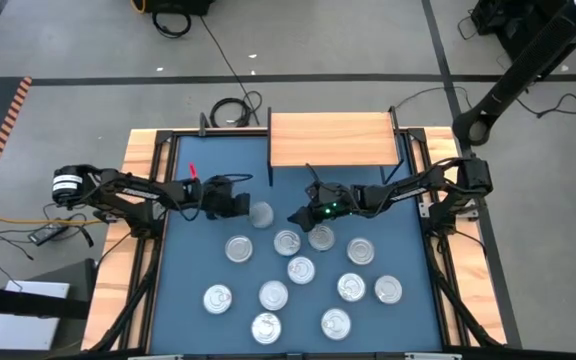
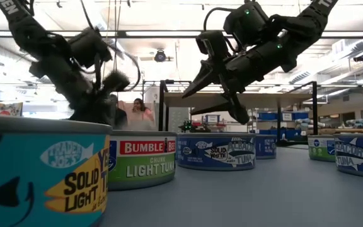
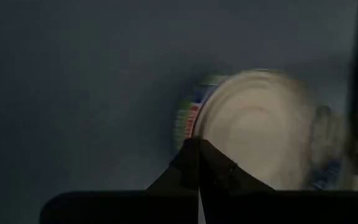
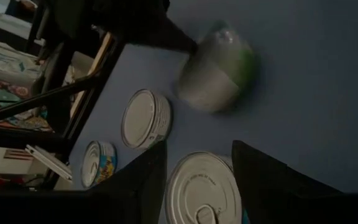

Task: Stack canned seafood by type on shelf
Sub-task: Put the green tuna on the shelf

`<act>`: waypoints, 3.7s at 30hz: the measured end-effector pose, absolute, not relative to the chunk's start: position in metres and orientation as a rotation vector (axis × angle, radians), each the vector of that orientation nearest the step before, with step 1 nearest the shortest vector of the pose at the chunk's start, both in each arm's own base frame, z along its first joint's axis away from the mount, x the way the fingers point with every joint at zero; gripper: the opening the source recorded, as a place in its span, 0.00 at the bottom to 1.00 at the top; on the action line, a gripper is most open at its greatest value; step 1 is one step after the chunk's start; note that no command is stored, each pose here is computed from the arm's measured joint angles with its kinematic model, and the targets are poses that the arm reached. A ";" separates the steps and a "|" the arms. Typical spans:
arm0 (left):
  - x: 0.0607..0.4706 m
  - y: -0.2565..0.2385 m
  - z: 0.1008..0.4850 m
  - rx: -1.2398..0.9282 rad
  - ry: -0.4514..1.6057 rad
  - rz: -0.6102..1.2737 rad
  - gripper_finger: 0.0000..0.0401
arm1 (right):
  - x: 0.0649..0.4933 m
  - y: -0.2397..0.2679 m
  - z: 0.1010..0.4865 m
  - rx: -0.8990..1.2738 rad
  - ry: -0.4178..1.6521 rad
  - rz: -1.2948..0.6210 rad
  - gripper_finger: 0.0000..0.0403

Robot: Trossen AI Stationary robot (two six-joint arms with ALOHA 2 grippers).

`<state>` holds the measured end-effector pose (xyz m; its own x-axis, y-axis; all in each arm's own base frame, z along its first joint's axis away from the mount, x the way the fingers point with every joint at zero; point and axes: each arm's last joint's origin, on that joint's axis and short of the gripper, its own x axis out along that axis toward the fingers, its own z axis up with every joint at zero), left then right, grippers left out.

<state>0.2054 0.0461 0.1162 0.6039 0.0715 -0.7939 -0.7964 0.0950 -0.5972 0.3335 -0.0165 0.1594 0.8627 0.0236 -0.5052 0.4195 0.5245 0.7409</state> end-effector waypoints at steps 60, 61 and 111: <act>0.183 0.065 0.136 -0.610 0.404 0.807 0.00 | 0.333 -0.021 0.159 0.985 0.499 -0.249 0.47; 0.183 0.066 0.135 -0.597 0.417 0.808 0.00 | 0.333 -0.021 0.159 0.985 0.498 -0.249 0.47; 0.195 -0.005 0.108 -0.831 0.615 0.581 0.00 | 0.370 -0.024 0.225 0.238 0.579 -0.184 0.61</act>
<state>0.1948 -0.0051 0.1085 0.6824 0.2269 -0.6949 -0.6809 0.5432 -0.4912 0.3703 -0.0237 0.2248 0.8221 -0.1044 -0.5596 0.2376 0.9563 0.1706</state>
